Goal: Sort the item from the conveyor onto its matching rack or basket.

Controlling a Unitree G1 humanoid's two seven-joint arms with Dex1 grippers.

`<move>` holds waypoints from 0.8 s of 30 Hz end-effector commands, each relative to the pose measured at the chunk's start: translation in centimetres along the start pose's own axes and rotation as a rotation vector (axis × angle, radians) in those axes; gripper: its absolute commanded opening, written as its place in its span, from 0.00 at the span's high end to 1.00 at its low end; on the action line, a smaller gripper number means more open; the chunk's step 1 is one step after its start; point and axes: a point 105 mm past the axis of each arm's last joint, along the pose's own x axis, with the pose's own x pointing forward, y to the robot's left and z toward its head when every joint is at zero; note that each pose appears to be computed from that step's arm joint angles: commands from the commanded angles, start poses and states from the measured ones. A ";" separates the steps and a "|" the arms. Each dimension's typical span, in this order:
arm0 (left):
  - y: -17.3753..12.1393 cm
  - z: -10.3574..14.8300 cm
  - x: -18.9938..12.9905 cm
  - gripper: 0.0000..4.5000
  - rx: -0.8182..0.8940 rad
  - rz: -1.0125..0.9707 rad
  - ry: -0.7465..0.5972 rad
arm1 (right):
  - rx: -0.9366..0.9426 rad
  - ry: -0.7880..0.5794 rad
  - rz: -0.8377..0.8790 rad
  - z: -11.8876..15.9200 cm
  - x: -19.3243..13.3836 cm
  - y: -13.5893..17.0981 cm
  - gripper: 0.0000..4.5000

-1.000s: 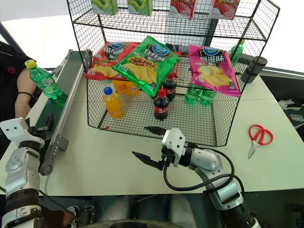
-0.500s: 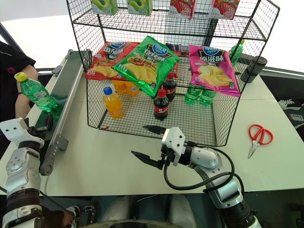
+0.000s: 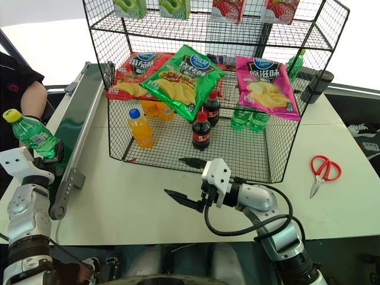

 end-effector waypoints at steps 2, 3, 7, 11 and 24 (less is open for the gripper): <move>0.8 1.4 0.2 0.00 0.018 0.024 -0.050 | -0.034 -0.052 0.019 1.6 0.2 0.3 0.01; 0.8 1.3 0.2 0.00 0.018 0.025 -0.047 | -0.034 -0.052 0.019 1.6 0.2 0.3 0.01; 0.8 1.3 0.0 0.38 0.026 0.027 -0.049 | -0.031 -0.050 0.020 1.5 0.1 0.3 0.00; 0.9 2.0 -0.2 0.40 0.020 0.027 -0.088 | -0.029 -0.049 0.021 1.5 0.1 0.3 0.00; -8.4 8.7 -2.7 0.40 0.010 -0.522 -0.248 | -0.034 -0.035 0.019 1.5 -0.4 -0.5 0.00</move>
